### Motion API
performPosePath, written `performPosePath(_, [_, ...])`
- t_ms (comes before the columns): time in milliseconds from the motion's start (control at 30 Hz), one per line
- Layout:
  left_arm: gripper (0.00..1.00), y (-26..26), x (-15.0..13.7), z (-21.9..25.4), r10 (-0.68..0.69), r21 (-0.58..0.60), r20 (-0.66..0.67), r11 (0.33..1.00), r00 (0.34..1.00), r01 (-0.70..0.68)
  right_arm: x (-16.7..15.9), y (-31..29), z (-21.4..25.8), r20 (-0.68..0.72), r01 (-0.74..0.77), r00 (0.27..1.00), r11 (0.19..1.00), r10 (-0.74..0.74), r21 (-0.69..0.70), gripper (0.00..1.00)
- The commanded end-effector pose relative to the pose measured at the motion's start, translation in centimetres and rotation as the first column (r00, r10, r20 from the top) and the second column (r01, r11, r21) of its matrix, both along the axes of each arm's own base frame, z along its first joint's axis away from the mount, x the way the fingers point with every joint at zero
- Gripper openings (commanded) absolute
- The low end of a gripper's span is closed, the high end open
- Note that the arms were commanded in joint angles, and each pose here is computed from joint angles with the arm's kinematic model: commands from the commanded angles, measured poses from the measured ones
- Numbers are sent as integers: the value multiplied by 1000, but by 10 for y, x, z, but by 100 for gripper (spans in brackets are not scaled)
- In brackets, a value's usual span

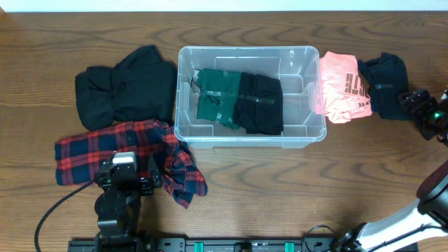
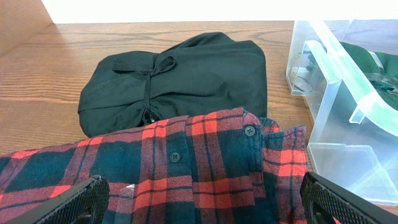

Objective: Pack container
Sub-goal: 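Grasp the dark navy garment at the right edge with the right gripper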

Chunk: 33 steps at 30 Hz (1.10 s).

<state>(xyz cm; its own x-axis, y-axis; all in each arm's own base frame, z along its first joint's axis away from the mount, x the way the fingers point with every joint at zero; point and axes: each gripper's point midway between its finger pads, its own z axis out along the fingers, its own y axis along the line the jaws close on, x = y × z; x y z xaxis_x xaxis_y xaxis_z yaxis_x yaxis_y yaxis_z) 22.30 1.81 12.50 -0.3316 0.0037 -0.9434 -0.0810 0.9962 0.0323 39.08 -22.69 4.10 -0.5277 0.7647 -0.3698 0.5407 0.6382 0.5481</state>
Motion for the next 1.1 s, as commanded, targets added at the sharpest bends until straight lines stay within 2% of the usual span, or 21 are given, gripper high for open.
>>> performPosePath(0, [98, 2, 0, -9, 7, 18, -16, 1000, 1000, -6, 1, 3, -16, 1, -29, 1000, 999, 29, 21, 95])
performPosePath(167, [98, 2, 0, -9, 7, 18, -16, 1000, 1000, -6, 6, 7, -35, -14, -33, 999, 999, 34, 41, 93])
performPosePath(333, [98, 2, 0, -9, 7, 18, -16, 1000, 1000, -6, 12, 19, -50, -26, -63, 998, 997, 65, 52, 78])
performPosePath(367, [98, 2, 0, -9, 7, 17, -16, 1000, 1000, -6, 13, 23, -53, -31, -71, 997, 996, 72, 56, 73])
performPosePath(433, [98, 2, 0, -9, 7, 18, -16, 1000, 1000, -6, 12, 29, -56, -54, -77, 995, 995, 80, 65, 55])
performPosePath(567, [98, 2, 0, -9, 7, 18, -16, 1000, 1000, -6, 6, 36, -58, -87, -50, 994, 992, 60, 113, 27])
performPosePath(633, [98, 2, 0, -9, 7, 18, -16, 1000, 1000, -6, 2, 37, -55, -107, -9, 994, 989, 25, 148, 18])
performPosePath(667, [98, 2, 0, -9, 7, 18, -16, 1000, 1000, -6, 0, 38, -50, -112, 6, 994, 987, 12, 162, 17])
performPosePath(867, [98, 2, 0, -9, 7, 18, -16, 1000, 1000, -6, -7, 46, 9, -72, 1, 997, 988, 10, 152, 10])
performPosePath(1067, [98, 2, 0, -9, 7, 17, -16, 1000, 1000, -6, -7, 94, 130, 166, -147, 978, 985, 130, 92, 2])
